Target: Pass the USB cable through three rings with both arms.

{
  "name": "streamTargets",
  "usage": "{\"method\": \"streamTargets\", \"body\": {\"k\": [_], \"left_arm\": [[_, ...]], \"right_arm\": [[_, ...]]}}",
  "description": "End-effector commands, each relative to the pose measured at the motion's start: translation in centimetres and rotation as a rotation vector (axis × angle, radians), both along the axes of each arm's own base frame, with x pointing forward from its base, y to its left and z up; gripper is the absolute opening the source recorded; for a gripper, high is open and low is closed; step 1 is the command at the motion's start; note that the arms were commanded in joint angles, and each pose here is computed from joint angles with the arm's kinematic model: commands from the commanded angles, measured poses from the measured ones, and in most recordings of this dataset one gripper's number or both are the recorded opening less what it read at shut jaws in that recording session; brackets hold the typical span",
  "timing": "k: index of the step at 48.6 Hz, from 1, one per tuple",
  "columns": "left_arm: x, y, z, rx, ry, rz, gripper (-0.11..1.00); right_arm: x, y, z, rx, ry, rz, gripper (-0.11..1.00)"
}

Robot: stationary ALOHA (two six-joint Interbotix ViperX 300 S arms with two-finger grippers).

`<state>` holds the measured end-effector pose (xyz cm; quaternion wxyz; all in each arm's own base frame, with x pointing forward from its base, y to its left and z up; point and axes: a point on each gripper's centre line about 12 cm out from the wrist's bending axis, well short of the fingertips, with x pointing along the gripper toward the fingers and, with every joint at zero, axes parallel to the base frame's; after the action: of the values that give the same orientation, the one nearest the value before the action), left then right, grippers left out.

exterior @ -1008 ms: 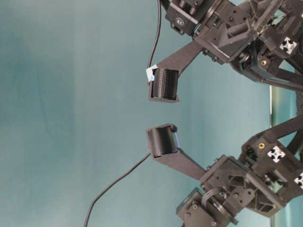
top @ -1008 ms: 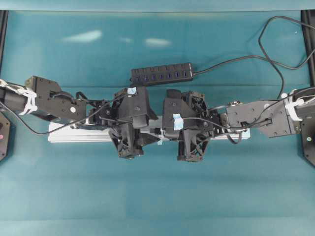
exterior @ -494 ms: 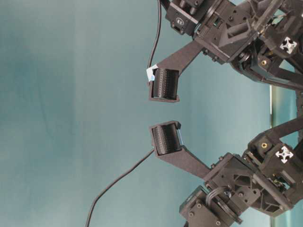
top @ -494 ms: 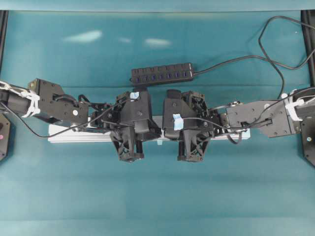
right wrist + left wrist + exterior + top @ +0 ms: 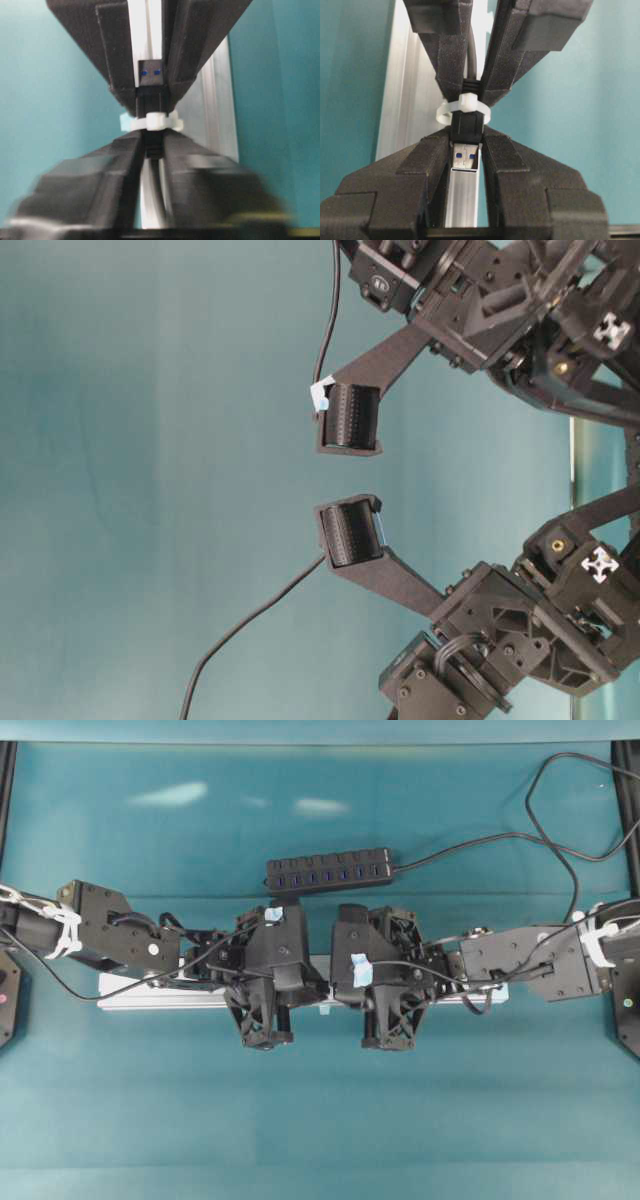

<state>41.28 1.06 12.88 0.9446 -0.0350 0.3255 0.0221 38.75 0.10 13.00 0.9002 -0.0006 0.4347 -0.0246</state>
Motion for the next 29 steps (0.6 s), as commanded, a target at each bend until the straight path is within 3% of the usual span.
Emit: {"method": "streamTargets", "body": {"k": [1, 17, 29], "left_arm": [[0.2, 0.1, 0.7, 0.002, -0.023, 0.0, 0.2], [-0.3, 0.0, 0.2, -0.002, 0.011, 0.001, 0.2], [-1.2, 0.0, -0.5, -0.004, 0.061, 0.002, 0.2]], "right_arm": [[-0.1, 0.7, 0.7, 0.001, 0.001, 0.007, 0.09], [-0.6, 0.4, 0.7, -0.009, 0.04, -0.007, 0.92], [-0.6, 0.1, 0.9, -0.012, 0.034, -0.013, 0.88]]}}
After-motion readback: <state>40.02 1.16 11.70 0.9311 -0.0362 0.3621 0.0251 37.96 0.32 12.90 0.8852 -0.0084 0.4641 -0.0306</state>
